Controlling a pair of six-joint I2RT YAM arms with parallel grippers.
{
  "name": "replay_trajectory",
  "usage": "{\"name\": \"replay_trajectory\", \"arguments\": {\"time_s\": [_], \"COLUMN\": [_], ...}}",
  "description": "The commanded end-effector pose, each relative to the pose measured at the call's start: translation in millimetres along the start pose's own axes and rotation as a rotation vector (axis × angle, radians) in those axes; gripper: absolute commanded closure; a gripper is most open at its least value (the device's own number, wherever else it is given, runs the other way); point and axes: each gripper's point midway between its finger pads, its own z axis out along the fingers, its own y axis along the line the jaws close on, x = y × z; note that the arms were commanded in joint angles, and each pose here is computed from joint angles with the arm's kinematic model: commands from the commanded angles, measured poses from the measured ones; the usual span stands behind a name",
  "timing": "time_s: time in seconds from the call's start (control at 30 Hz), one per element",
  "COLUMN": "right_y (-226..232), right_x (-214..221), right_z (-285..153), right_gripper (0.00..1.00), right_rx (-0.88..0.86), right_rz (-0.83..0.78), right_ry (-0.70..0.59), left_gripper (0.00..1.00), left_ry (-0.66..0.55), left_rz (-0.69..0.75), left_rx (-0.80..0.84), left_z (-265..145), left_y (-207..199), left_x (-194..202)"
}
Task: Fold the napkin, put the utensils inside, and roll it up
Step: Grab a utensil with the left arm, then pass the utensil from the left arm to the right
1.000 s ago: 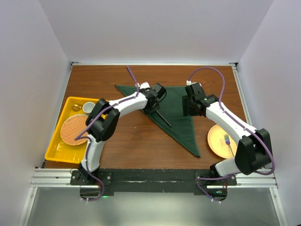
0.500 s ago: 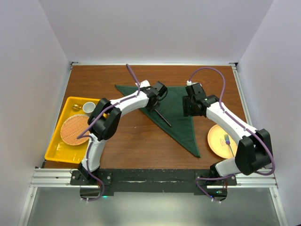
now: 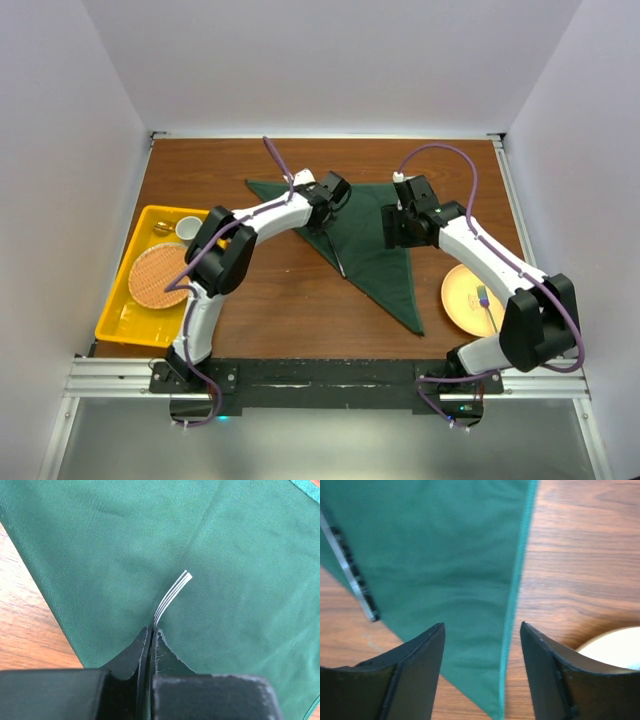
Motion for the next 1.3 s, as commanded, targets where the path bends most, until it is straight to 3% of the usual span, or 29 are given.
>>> {"name": "replay_trajectory", "arguments": {"time_s": [0.0, 0.07, 0.23, 0.37, 0.73, 1.07, 1.17, 1.2, 1.23, 1.27], "right_y": [27.2, 43.5, 88.3, 124.9, 180.0, 184.5, 184.3, 177.5, 175.2, 175.1], "right_x": [-23.8, -27.3, -35.5, -32.0, -25.1, -15.8, -18.4, -17.3, -17.7, -23.7], "right_z": [-8.6, -12.2, -11.1, -13.7, -21.0, -12.4, -8.6, -1.2, 1.1, 1.5], "right_gripper": [0.29, 0.27, 0.26, 0.34, 0.37, 0.65, 0.85, 1.00, 1.00, 1.00], "right_rx": [-0.149, -0.239, -0.491, -0.698, -0.821, -0.781, -0.723, -0.663, -0.642, -0.629], "right_rz": [-0.028, -0.051, -0.110, -0.119, -0.185, -0.231, -0.294, -0.309, -0.330, -0.367], "right_ry": [-0.038, -0.039, -0.072, -0.074, -0.070, -0.044, -0.057, -0.050, -0.048, -0.065], "left_gripper": [1.00, 1.00, 1.00, 1.00, 1.00, 1.00, 1.00, 1.00, 1.00, 0.91], "left_ry": [-0.045, -0.046, -0.098, -0.185, -0.155, -0.163, -0.163, -0.148, -0.145, -0.140], "left_rz": [-0.023, -0.017, -0.137, -0.249, -0.335, -0.375, -0.376, -0.361, -0.343, -0.329], "left_rx": [0.101, 0.134, 0.443, 0.702, 0.831, 0.806, 0.812, 0.821, 0.807, 0.806], "left_z": [-26.0, -33.2, -91.7, -134.5, -152.0, -149.6, -149.8, -150.2, -145.1, -145.3], "left_y": [-14.3, -11.2, -31.5, -25.6, -17.4, -3.4, -1.7, -2.1, 2.5, 5.0], "left_x": [-23.3, -22.5, -46.5, -59.7, -59.4, -66.3, -67.8, -65.2, -66.6, -67.5]}}
